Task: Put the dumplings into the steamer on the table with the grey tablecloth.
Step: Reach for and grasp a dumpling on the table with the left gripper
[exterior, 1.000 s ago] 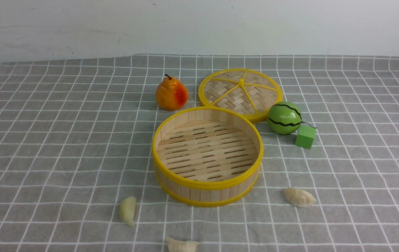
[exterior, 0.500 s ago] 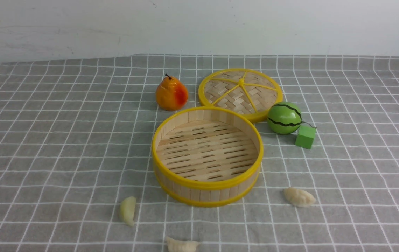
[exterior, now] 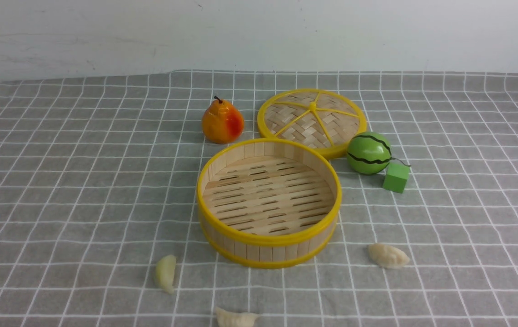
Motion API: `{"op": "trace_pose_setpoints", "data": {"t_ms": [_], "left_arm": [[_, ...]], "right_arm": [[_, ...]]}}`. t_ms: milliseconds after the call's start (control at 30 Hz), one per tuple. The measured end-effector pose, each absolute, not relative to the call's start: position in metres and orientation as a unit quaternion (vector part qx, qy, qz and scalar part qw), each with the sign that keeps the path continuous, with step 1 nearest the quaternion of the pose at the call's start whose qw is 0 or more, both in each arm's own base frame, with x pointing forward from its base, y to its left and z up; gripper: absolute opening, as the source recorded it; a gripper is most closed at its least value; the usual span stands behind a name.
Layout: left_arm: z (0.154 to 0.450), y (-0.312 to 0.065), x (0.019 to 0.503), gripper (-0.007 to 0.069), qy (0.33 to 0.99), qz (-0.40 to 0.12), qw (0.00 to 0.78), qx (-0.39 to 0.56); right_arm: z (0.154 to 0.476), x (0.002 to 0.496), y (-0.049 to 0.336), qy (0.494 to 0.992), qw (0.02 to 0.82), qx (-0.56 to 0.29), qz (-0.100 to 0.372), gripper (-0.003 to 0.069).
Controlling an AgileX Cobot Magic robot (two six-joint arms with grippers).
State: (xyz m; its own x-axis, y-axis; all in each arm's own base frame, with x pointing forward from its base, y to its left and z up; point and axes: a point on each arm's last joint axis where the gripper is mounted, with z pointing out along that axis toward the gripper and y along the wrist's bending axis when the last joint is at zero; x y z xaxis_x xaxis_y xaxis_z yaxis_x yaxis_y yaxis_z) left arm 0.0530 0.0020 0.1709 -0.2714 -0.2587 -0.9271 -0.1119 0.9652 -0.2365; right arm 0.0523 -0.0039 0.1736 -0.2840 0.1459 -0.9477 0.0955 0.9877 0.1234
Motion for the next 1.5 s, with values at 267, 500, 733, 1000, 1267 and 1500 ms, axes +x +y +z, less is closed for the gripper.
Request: {"op": "trace_pose_setpoints", "data": {"t_ms": [267, 500, 733, 1000, 1267, 1500], "left_arm": [[0.1709, -0.0023, 0.053, 0.0237, 0.799, -0.086, 0.589, -0.085], [0.1709, -0.0023, 0.053, 0.0237, 0.799, -0.086, 0.589, -0.084], [0.1709, -0.0023, 0.053, 0.0237, 0.799, -0.086, 0.589, -0.084], [0.1709, -0.0024, 0.053, 0.0237, 0.799, -0.086, 0.589, -0.085], [0.1709, -0.0024, 0.053, 0.0237, 0.799, -0.086, 0.589, -0.085], [0.1709, -0.0023, 0.053, 0.0237, 0.799, -0.085, 0.589, -0.084]], "right_arm": [[0.1736, 0.0523, -0.0039, 0.801, 0.594, 0.075, 0.021, 0.024], [0.1736, 0.0523, -0.0039, 0.801, 0.594, 0.075, 0.021, 0.024], [0.1736, 0.0523, -0.0039, 0.801, 0.594, 0.075, 0.021, 0.024], [0.1736, 0.0523, -0.0039, 0.801, 0.594, 0.075, 0.021, 0.024], [0.1736, 0.0523, -0.0039, 0.801, 0.594, 0.075, 0.021, 0.024], [0.1736, 0.0523, -0.0039, 0.801, 0.594, 0.075, 0.021, 0.024]]}}
